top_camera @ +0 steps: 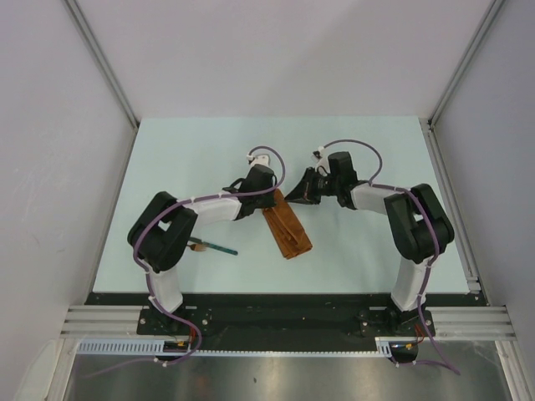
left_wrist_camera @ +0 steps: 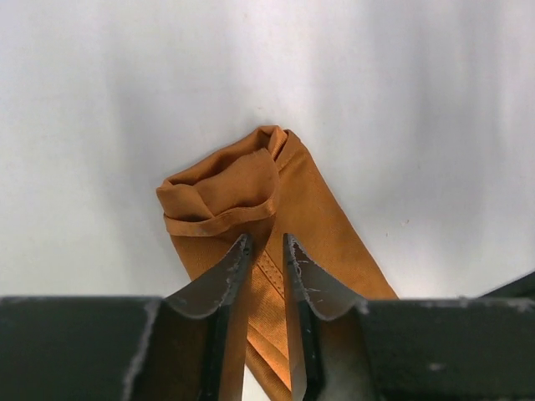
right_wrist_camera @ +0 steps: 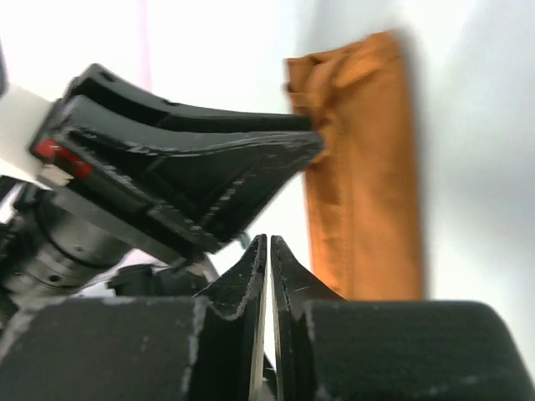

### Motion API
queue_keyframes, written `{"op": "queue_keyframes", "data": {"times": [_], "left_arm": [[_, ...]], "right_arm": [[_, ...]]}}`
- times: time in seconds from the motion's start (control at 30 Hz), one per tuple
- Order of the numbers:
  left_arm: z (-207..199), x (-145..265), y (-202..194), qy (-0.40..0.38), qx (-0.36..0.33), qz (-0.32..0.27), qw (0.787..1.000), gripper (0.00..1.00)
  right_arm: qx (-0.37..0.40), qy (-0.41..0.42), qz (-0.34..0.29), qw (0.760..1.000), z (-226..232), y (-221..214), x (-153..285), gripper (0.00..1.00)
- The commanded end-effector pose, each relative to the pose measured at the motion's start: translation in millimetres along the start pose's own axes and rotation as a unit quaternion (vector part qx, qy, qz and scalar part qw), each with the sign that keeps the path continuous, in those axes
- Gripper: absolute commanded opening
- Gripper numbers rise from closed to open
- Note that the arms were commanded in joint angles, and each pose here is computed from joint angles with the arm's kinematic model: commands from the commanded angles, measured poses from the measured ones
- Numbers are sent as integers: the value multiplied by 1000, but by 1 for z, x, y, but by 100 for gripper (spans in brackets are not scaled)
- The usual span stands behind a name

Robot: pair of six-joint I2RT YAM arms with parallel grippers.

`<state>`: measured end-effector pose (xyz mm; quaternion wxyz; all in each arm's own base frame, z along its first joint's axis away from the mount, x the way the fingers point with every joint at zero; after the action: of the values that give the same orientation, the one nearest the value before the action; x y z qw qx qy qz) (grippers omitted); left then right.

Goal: Fold the napkin into a case and place the utensils inside
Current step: Grasp the top corner of the smaller rectangle folded napkin from the folded napkin.

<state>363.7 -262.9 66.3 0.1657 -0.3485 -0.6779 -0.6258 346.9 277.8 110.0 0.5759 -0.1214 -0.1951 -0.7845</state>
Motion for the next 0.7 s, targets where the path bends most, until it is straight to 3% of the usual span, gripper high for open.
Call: {"op": "queue_keyframes", "data": {"times": [0.0,0.17,0.37,0.67], "left_arm": [[-7,2,17,-30,7,-8,999,27],[-3,10,21,-34,12,-23,999,33],[2,31,36,-36,19,-58,997,31],[12,17,32,-5,-18,-32,999,36]], "right_arm": [[9,-44,8,999,-25,-8,9,9],[5,-45,11,999,-37,-11,3,9],[7,-27,4,1000,-40,0,-18,8],[4,-11,-10,1000,-28,19,-53,6]]}}
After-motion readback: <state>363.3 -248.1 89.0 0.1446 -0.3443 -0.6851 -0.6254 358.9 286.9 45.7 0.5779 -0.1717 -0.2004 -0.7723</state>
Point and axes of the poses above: each gripper's point midway between its finger pads, its own x axis back along the fingers, its own z axis along the line the jaws close on, y = z × x, the point moved 3 cm from there along x, back along the fingers, and after that the axes turned 8 degrees about -x, right-handed, at the moved point
